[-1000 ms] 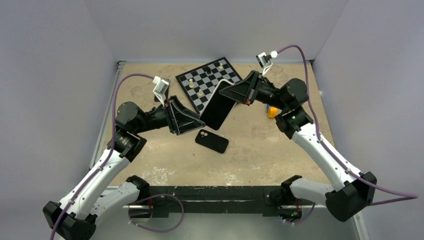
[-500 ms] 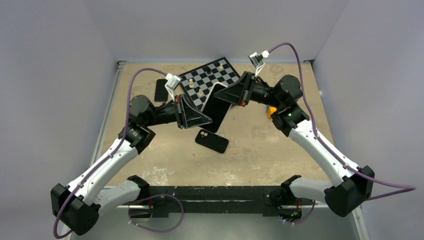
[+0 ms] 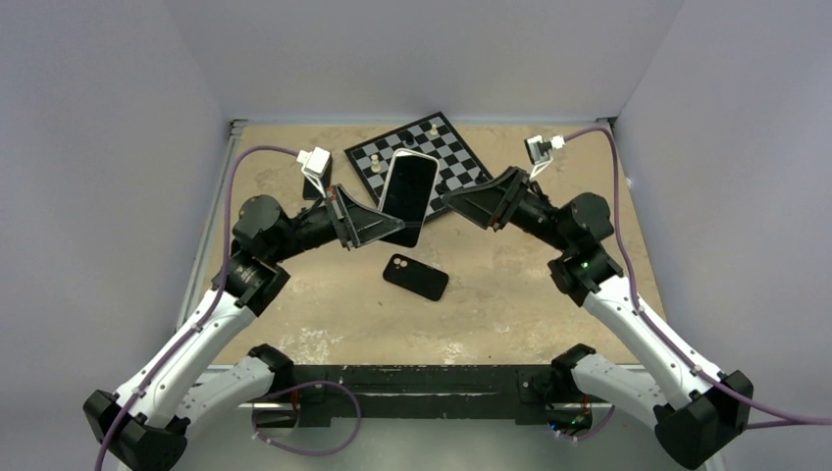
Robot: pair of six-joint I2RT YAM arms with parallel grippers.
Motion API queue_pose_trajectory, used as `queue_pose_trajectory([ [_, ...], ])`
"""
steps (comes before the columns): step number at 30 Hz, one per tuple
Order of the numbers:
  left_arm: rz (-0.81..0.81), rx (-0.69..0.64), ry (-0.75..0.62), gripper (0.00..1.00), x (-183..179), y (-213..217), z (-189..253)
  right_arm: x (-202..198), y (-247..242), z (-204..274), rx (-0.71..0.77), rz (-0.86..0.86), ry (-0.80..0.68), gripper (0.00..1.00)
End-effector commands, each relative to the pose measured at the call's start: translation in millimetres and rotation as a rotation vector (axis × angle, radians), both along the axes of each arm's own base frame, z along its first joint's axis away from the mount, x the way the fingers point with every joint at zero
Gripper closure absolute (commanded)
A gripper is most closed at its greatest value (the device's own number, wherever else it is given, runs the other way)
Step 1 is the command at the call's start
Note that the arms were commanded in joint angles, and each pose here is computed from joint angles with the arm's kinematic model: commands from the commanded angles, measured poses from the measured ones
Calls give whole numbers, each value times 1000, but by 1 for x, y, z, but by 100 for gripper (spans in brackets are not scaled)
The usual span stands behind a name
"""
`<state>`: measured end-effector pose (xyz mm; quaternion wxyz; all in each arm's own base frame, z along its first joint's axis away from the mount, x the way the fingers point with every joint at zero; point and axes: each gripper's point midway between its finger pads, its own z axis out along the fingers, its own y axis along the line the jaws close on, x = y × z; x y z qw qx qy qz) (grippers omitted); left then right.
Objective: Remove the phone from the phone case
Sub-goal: Remove the phone case from the phone.
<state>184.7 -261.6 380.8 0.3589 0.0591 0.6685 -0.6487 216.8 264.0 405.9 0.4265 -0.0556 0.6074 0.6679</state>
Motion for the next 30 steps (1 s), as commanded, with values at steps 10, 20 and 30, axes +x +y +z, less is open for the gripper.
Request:
queue_pose_trajectory([
  [10,178,-261,56,100,13,29,58,-30,27,2,135,130,-47,56],
  [20,138,-311,70,100,13,25,60,-31,49,-7,136,206,-26,62],
  [30,141,-320,69,100,12,26,60,-32,51,-18,138,204,-16,61],
])
